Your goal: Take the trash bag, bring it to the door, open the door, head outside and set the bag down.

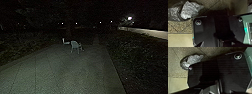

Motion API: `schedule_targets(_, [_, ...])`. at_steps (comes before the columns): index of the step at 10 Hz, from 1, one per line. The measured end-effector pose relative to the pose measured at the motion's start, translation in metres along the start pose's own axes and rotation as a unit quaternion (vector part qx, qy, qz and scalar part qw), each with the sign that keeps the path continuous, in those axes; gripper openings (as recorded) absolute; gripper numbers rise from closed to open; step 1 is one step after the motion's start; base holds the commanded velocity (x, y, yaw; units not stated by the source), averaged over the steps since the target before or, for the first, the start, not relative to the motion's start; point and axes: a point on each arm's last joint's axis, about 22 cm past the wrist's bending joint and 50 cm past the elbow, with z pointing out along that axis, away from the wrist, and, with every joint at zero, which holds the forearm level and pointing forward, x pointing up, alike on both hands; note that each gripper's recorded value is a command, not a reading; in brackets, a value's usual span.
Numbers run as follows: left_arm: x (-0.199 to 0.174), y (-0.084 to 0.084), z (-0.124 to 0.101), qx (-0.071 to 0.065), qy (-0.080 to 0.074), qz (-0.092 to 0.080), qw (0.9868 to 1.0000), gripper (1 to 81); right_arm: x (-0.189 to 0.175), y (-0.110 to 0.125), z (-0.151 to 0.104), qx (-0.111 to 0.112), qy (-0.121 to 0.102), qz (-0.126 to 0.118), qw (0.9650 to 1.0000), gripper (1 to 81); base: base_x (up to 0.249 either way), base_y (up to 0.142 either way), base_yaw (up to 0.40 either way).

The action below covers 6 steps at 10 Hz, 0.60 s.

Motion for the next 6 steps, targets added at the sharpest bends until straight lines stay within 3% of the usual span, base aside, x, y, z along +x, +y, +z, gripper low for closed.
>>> schedule_targets(2, [-0.035,0.011,0.016,0.005,0.002,0.018,0.9998,81.1,-0.003,-0.001,0.0,0.001,0.0,0.0,1.0,81.1,0.0,0.0,0.0])
schedule_targets(4, [-0.042,0.004,0.02,0.022,0.03,0.027,0.9989,81.1,-0.004,-0.001,0.0,0.001,-0.001,0.0,1.0,81.1,0.0,0.0,0.0])
schedule_targets(6, [-0.048,-0.005,0.023,0.04,0.058,0.029,0.9971,81.1,-0.006,-0.001,0.0,0.001,-0.001,0.0,1.0,81.1,0.0,0.0,0.0])
